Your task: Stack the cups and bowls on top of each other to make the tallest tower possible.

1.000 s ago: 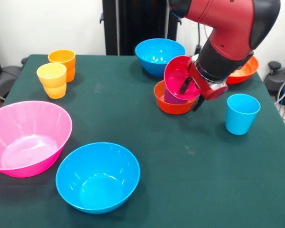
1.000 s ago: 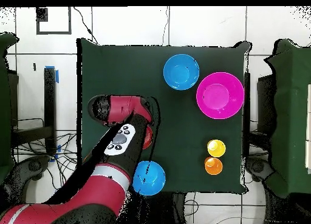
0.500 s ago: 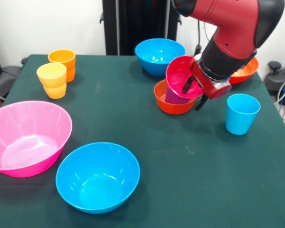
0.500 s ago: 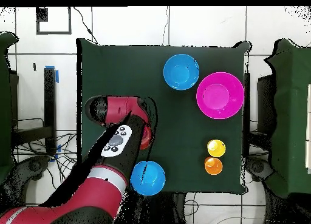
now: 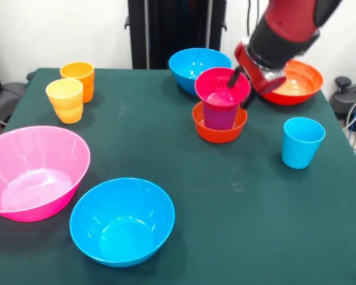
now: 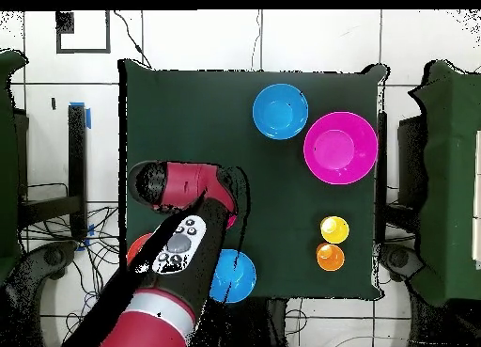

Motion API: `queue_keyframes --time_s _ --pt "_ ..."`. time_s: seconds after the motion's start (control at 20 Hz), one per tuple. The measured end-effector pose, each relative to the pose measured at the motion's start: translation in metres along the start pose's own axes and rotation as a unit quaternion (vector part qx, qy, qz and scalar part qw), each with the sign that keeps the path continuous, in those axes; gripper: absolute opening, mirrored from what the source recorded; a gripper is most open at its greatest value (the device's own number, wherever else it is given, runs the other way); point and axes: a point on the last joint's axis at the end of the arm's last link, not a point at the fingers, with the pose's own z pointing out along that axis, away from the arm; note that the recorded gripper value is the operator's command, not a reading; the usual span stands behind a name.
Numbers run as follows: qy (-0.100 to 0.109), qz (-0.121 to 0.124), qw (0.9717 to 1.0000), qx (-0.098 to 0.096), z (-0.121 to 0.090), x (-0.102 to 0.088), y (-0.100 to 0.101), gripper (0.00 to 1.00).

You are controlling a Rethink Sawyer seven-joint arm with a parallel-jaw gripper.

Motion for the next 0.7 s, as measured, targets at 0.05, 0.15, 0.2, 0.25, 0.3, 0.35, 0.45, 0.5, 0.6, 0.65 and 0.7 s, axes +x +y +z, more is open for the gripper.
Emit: queue_keyframes --time_s 0.05,0.15,0.2,0.25,0.3,0.35,0.45,0.5,0.6,0.65,0.7 --pt "0.001 0.003 1.0 0.003 -0.004 -0.001 -0.007 1.0" --pt "-0.001 0.008 0.9999 0.008 -0.013 -0.006 -0.026 1.0" --pt "-0.002 0.009 0.9999 0.009 -0.015 -0.007 -0.031 1.0" --pt "-0.003 0.01 0.9999 0.01 -0.018 -0.008 -0.036 1.0" --pt "-0.004 0.011 0.9999 0.01 -0.02 -0.009 -0.04 1.0" --pt "-0.005 0.012 0.9999 0.011 -0.022 -0.011 -0.044 1.0" --pt "-0.008 0.013 0.9998 0.011 -0.026 -0.013 -0.05 1.0" --pt "-0.009 0.013 0.9998 0.011 -0.027 -0.013 -0.052 1.0" --pt "-0.009 0.014 0.9998 0.007 -0.036 -0.016 -0.058 1.0" --pt "-0.007 0.015 0.9999 0.003 -0.039 -0.017 -0.058 1.0" --pt "-0.005 0.016 0.9999 0.0 -0.042 -0.018 -0.059 1.0"
